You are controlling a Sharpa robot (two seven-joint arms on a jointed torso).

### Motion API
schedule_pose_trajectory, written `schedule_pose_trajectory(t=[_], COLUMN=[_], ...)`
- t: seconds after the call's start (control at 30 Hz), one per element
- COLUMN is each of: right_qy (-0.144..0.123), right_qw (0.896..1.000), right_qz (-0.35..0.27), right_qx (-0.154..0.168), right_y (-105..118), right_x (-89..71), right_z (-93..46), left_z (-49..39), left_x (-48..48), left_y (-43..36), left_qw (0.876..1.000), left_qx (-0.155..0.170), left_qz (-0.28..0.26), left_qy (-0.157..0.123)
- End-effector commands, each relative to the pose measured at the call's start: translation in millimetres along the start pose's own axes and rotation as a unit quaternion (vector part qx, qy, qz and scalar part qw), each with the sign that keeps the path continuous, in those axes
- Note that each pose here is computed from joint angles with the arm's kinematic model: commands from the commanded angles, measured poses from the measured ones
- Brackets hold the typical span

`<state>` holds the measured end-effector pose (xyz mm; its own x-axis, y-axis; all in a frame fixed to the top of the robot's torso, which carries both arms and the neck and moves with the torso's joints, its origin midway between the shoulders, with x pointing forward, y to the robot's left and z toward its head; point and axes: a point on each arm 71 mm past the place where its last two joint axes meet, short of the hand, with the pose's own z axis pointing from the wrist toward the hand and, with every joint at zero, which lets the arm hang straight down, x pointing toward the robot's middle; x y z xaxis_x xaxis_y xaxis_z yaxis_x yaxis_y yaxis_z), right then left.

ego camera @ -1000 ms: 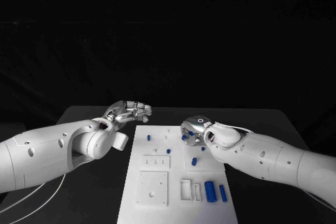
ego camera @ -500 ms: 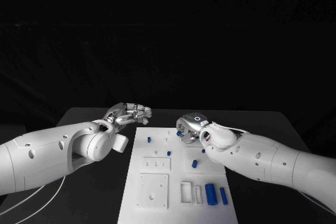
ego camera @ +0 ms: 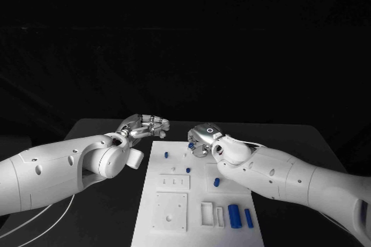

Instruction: Assemble the parts on the task board

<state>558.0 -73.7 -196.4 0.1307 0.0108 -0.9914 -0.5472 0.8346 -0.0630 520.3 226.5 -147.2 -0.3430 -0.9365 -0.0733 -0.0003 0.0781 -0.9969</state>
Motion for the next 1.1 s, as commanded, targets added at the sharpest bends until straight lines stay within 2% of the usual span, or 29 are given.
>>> schedule_pose_trajectory(t=[0.03, 0.2, 0.73, 1.1], right_qy=[0.001, 0.003, 0.008, 0.009], right_qw=[1.0, 1.0, 1.0, 1.0], right_qz=[-0.012, -0.015, -0.022, -0.02], right_qx=[0.005, 0.009, 0.014, 0.009], right_y=[-0.7, -1.7, -3.2, 0.3], right_x=[0.7, 1.7, 3.4, 3.4], right_z=[1.9, 4.5, 8.6, 9.2], left_z=[1.2, 1.5, 1.2, 2.1], left_x=[3.1, 4.7, 10.2, 11.8], left_y=[-2.1, -2.6, -12.5, -13.1], left_qw=[1.0, 1.0, 1.0, 1.0], left_qx=[0.006, 0.006, 0.016, 0.016], left_qz=[-0.004, -0.004, 0.003, 0.003], left_qy=[0.005, 0.006, 0.015, 0.016])
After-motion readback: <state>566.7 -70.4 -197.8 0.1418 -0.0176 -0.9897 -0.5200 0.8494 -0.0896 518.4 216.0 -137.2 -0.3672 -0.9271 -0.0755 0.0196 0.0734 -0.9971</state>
